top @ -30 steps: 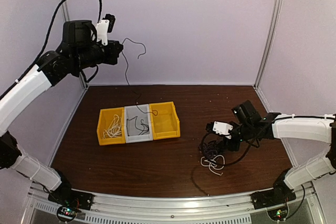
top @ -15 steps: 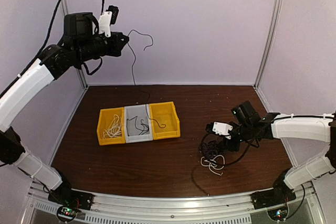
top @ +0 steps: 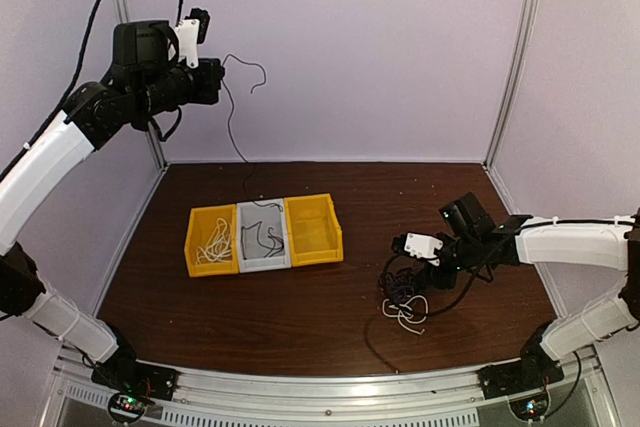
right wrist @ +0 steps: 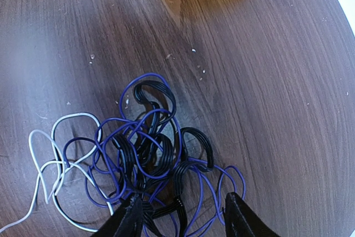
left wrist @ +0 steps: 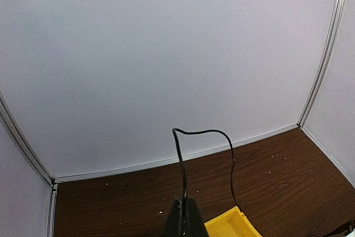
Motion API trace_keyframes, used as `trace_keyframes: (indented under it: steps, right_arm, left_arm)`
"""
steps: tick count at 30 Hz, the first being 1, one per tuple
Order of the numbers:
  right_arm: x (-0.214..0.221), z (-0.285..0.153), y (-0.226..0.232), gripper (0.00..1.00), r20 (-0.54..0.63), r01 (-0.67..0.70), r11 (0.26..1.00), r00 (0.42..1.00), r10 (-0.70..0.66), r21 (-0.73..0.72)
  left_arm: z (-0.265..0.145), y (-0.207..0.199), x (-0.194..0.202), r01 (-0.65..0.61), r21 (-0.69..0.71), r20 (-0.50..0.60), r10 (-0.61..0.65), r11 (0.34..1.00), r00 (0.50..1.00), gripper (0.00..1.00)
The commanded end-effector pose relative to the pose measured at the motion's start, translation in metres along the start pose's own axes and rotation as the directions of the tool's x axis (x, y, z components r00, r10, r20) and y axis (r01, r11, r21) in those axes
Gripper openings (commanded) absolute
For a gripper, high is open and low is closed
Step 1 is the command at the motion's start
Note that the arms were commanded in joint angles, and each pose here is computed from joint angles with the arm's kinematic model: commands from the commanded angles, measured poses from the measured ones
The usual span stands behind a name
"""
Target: Untangle the cables
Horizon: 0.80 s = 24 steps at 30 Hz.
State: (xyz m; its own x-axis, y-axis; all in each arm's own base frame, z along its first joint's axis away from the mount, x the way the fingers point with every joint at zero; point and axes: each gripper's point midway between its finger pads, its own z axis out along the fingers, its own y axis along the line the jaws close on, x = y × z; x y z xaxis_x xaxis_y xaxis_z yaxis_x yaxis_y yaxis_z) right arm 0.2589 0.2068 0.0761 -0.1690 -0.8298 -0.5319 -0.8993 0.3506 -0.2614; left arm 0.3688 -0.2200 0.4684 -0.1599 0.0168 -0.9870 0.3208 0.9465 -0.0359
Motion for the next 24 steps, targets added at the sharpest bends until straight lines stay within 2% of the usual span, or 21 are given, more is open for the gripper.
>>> trace_keyframes:
  steps: [1, 7, 15, 18, 21, 24]
  right_arm:
    - [0.006, 0.003, -0.001, 0.52, -0.023, 0.006, 1.0, 1.0, -0.005, 0.009]
    - [0.007, 0.004, 0.0, 0.52, -0.025, 0.007, 1.0, 1.0, -0.007, 0.005]
    - [0.009, 0.005, 0.0, 0.51, -0.031, 0.008, 1.0, 0.999, -0.007, 0.005]
    - [0.009, 0.006, 0.001, 0.51, -0.034, 0.007, 1.0, 0.999, -0.007, 0.001]
    - [0.011, 0.008, 0.002, 0.51, -0.043, 0.008, 1.0, 0.999, -0.008, -0.005]
    - [0.013, 0.01, 0.003, 0.51, -0.054, 0.008, 1.0, 0.999, -0.008, -0.012]
  left_arm:
    - [-0.003, 0.019, 0.002, -0.033, -0.1, 0.003, 0.033, 0.994, 0.999, 0.0]
    - [0.008, 0.023, 0.03, -0.062, -0.13, -0.054, 0.055, 0.99, 0.997, 0.0]
    - [0.031, 0.035, 0.102, -0.142, -0.206, -0.206, 0.099, 0.968, 0.974, 0.0]
    - [0.033, 0.043, 0.117, -0.165, -0.236, -0.229, 0.11, 0.958, 0.967, 0.0]
    - [0.035, 0.046, 0.122, -0.158, -0.224, -0.237, 0.103, 0.962, 0.966, 0.0]
    - [0.041, 0.035, 0.133, -0.127, -0.155, -0.247, 0.086, 0.98, 0.965, 0.0]
